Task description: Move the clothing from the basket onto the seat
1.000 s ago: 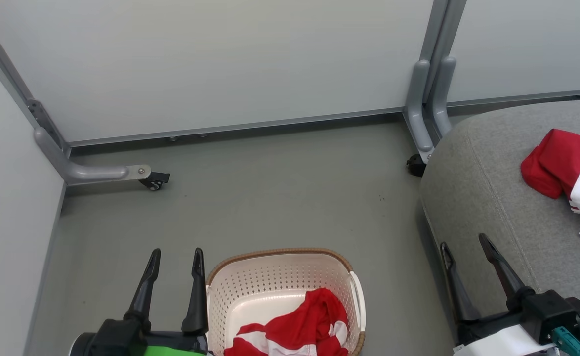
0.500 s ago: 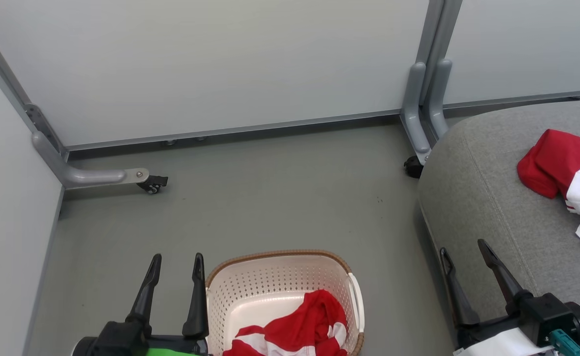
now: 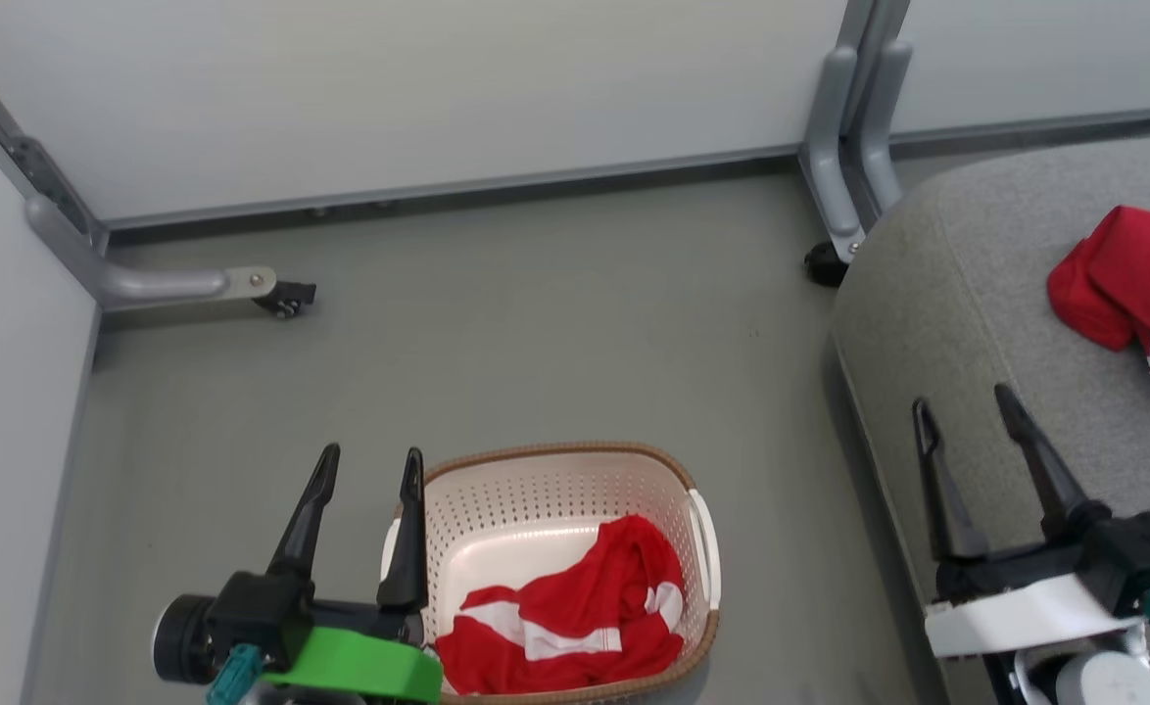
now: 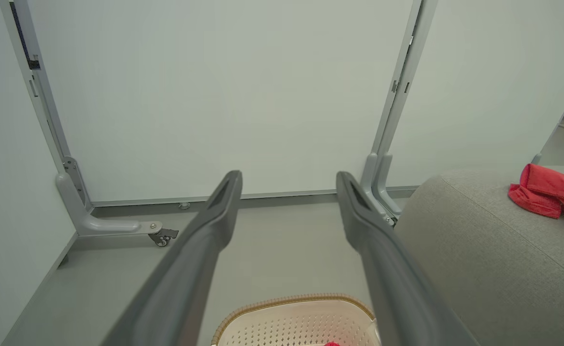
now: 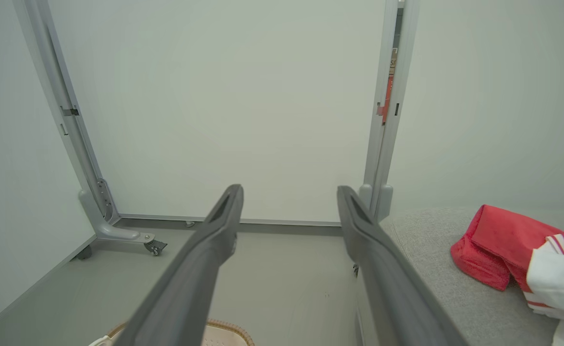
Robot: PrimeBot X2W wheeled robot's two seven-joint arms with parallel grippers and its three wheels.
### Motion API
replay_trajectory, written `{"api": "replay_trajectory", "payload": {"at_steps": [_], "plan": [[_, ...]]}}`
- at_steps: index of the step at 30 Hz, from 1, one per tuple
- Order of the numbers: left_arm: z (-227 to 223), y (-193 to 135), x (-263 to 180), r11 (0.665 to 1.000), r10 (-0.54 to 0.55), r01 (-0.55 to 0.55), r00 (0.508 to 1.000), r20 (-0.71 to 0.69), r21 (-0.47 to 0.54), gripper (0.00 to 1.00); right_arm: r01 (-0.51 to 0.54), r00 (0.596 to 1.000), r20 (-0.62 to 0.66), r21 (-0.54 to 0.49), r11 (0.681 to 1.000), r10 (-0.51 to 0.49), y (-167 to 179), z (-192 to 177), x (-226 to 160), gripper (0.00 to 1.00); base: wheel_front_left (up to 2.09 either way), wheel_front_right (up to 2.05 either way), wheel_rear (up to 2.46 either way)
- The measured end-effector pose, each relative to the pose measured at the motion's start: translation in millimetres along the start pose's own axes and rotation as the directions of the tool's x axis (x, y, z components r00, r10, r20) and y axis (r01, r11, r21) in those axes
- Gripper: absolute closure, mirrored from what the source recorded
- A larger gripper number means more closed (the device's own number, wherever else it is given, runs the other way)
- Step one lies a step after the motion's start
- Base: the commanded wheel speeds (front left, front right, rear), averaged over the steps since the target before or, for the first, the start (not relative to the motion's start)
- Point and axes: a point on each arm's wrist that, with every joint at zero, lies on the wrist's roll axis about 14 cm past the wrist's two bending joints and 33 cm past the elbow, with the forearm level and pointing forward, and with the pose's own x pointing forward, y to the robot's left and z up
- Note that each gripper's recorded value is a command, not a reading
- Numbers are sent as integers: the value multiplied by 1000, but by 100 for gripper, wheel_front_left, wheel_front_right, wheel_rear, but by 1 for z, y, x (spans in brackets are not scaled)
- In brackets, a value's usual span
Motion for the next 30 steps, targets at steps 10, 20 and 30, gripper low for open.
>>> {"api": "replay_trajectory", "payload": {"at_steps": [10, 20, 30], "plan": [[-96, -11, 56, 988, -146, 156, 957, -250, 20, 0, 27, 999, 17, 14, 1000, -27, -19, -25, 71, 0, 0, 0, 0], [-228, -36, 79, 905, -355, 426, 747, -561, -5, 0, 29, 997, -76, -13, 999, -30, -30, -95, 106, 0, 0, 0, 0], [-344, -31, 52, 815, -419, 569, 440, -794, -115, 0, 24, 986, -164, -32, 999, -29, -39, -162, 118, 0, 0, 0, 0]]}}
